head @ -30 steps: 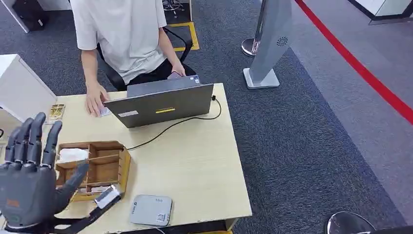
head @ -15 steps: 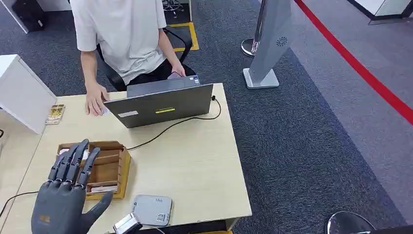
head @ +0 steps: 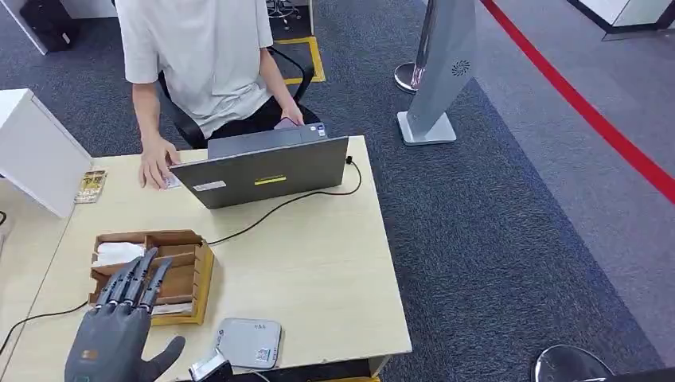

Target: Pass the card to the sensor for recognition and then transmit it.

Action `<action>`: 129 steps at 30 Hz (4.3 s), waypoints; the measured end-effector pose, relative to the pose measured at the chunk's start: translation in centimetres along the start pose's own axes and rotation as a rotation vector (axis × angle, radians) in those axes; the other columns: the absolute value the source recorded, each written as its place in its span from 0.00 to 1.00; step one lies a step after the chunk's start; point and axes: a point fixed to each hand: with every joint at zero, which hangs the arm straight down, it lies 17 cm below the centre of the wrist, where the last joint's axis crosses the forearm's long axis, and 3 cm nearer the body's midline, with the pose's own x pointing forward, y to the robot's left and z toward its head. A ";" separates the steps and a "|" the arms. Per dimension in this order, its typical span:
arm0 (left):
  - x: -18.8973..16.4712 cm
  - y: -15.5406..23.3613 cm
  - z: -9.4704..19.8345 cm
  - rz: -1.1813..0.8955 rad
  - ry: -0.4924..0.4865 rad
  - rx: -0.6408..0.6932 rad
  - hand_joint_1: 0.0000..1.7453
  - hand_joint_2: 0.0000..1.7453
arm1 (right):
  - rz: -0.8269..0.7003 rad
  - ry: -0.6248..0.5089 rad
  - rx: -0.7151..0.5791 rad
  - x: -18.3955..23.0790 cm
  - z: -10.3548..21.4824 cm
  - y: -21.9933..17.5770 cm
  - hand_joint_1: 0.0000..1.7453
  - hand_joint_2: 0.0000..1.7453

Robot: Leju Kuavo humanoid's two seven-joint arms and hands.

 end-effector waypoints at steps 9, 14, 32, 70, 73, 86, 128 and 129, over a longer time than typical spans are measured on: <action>-0.4 -0.8 0.4 -0.006 0.020 -0.036 0.00 1.00 | -0.003 0.003 -0.004 -0.1 0.0 -0.2 0.00 1.00; -1.5 -0.9 0.4 -0.042 0.061 -0.043 0.00 1.00 | -0.005 0.005 -0.001 -0.1 0.0 -0.2 0.00 1.00; -7.2 -0.6 0.7 -0.093 0.241 -0.036 0.00 1.00 | 0.010 0.003 -0.003 0.1 0.0 -0.3 0.00 1.00; -9.7 -5.0 -0.8 -0.096 0.315 -0.083 0.00 1.00 | 0.039 -0.015 0.002 0.9 -0.1 -0.2 0.00 1.00; -9.7 -5.5 -0.8 -0.091 0.319 -0.094 0.00 1.00 | 0.040 -0.014 0.008 1.0 -0.1 -0.1 0.00 1.00; -9.7 -6.6 -1.3 -0.088 0.315 -0.100 0.00 1.00 | 0.047 -0.022 0.011 1.3 -0.1 -0.1 0.00 1.00; -13.1 -7.7 -2.8 -0.149 0.380 -0.103 0.00 1.00 | 0.083 -0.037 0.017 2.3 -0.2 0.1 0.00 1.00; -13.2 -7.8 -2.7 -0.149 0.381 -0.105 0.00 1.00 | 0.083 -0.037 0.017 2.3 -0.2 0.1 0.00 1.00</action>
